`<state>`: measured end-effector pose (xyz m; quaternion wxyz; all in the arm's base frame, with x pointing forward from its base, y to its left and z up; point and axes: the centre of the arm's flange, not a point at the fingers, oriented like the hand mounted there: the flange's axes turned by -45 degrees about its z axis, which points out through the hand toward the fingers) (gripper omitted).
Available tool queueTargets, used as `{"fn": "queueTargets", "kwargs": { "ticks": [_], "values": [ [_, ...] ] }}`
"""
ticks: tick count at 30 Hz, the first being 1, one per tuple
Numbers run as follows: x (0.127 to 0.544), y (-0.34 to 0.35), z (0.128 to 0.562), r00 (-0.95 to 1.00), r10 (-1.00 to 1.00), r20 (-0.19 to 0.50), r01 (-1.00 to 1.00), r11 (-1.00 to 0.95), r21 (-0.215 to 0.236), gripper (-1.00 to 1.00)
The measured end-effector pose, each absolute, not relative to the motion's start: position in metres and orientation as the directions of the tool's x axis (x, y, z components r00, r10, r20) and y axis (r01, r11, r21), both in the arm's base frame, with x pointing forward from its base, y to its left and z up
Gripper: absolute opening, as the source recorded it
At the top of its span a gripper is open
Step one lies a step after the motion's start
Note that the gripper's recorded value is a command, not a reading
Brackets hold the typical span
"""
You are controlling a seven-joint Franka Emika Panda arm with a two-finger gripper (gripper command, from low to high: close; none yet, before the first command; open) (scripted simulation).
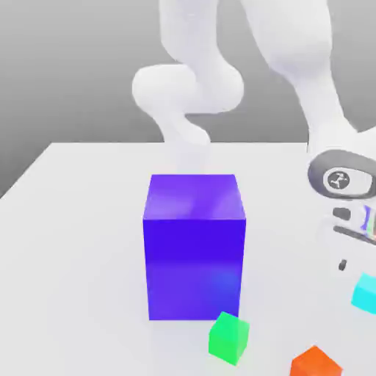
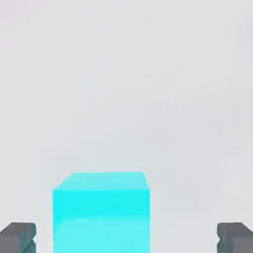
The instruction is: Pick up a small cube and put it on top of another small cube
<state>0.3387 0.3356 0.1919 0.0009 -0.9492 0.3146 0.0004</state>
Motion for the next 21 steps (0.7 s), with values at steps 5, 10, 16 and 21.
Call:
{"fn": "queueTargets", "kwargs": {
  "ticks": [5,10,16,21],
  "values": [
    [0.397,0.341,0.197,0.88,-0.475,-0.006,-0.475,-0.88,-0.006,1.0],
    [0.46,0.336,0.196,0.94,-0.341,-0.005,-0.341,-0.94,-0.007,1.0],
    [0.521,0.321,0.172,0.977,-0.212,0.0,-0.212,-0.977,-0.002,1.0],
    [0.523,0.32,0.132,0.979,-0.205,-0.001,-0.205,-0.979,-0.001,-1.0]
  ]
}}
